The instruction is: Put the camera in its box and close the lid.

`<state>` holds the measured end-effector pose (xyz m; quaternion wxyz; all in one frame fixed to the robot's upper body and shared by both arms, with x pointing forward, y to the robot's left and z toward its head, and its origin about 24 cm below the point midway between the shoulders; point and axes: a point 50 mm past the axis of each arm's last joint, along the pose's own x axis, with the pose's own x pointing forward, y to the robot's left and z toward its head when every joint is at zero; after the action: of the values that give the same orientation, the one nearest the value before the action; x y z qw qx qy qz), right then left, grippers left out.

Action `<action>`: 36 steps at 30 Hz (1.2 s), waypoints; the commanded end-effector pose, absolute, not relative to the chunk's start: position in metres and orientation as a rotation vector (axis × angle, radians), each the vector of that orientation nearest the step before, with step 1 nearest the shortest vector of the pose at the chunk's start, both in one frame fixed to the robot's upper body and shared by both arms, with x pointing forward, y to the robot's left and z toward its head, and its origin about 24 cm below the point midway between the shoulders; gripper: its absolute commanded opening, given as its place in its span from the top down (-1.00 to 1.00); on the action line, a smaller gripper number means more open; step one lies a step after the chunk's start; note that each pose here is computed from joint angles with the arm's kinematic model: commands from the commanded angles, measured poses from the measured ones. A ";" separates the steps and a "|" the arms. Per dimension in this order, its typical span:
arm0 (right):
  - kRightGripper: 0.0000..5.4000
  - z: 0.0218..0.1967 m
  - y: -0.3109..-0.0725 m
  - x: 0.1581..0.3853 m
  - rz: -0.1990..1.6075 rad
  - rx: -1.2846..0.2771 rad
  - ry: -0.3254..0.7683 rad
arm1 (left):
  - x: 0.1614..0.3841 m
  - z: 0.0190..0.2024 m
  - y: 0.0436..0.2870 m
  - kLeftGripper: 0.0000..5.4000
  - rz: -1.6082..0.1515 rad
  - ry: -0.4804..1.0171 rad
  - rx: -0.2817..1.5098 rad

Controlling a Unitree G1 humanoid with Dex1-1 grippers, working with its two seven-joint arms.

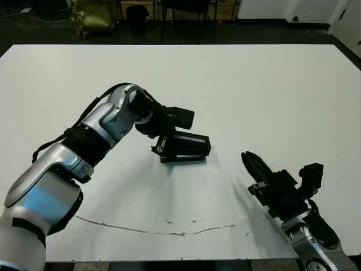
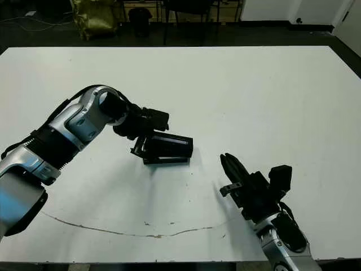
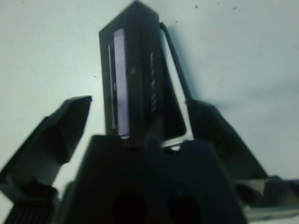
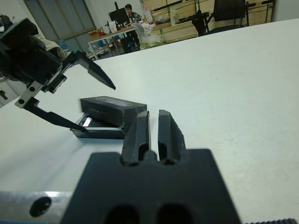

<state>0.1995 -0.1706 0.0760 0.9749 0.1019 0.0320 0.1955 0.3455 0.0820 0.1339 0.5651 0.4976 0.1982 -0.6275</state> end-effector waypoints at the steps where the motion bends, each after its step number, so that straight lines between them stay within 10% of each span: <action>1: 1.00 0.072 -0.173 0.198 0.390 0.213 0.086 | 0.330 0.090 0.096 -1.00 -1.586 0.668 1.157; 36: 1.00 0.072 -0.173 0.197 0.376 0.204 0.101 | 0.334 0.098 0.099 -0.92 -1.519 0.747 1.049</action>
<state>0.1990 -0.1702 0.0760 0.9748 0.1032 0.0379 0.1940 0.3477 0.0872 0.1323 0.5843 0.4769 0.2390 -0.6115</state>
